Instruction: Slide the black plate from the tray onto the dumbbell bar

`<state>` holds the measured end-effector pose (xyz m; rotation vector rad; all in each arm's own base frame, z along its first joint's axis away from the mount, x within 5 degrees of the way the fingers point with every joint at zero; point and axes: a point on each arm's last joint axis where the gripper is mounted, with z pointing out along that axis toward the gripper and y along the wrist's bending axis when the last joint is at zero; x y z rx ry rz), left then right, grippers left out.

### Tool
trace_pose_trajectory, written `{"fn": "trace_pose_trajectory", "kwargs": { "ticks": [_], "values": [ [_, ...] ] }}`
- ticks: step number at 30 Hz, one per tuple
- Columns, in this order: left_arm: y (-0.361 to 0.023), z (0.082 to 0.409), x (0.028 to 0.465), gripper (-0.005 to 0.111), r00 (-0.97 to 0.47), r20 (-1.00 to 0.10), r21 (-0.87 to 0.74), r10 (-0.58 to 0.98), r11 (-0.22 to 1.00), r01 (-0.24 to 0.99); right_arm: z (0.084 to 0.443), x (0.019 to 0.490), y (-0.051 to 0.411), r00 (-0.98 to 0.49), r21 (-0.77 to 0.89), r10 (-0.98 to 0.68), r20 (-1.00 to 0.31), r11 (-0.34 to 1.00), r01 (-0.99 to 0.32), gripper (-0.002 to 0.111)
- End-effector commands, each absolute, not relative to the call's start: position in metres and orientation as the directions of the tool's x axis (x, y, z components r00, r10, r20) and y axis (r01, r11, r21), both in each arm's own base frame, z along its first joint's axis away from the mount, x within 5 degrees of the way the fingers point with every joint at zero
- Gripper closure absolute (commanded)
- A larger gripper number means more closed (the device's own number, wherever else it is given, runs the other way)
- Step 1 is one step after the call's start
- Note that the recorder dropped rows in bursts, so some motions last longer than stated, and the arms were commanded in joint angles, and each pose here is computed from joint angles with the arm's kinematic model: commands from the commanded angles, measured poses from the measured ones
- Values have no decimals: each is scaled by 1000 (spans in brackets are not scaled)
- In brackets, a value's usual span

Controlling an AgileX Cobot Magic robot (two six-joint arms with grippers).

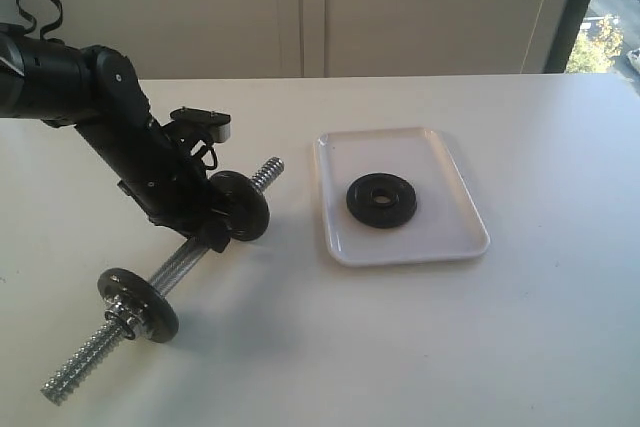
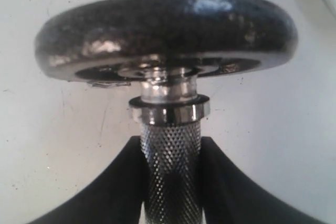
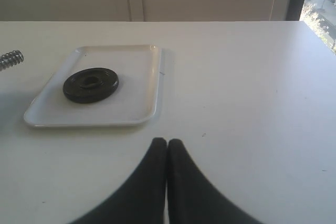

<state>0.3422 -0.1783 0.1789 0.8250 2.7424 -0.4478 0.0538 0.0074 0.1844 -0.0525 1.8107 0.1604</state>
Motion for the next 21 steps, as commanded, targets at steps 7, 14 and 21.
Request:
{"fn": "trace_pose_trajectory", "kwargs": {
  "ticks": [7, 14, 21],
  "values": [
    [-180, 184, 339, 107, -807, -308, -231, 504, 784, 577, 185, 54, 7, -232, 80, 50, -971, 989, -123, 108],
    [-178, 201, 335, 107, -794, -339, -222, 504, 777, 588, 185, 54, 7, -232, 80, 50, -971, 989, -123, 108],
    [-177, 212, 332, 107, -773, -365, -208, 519, 764, 611, 185, 54, 7, -232, 80, 50, -971, 989, -123, 108]
  ]
}}
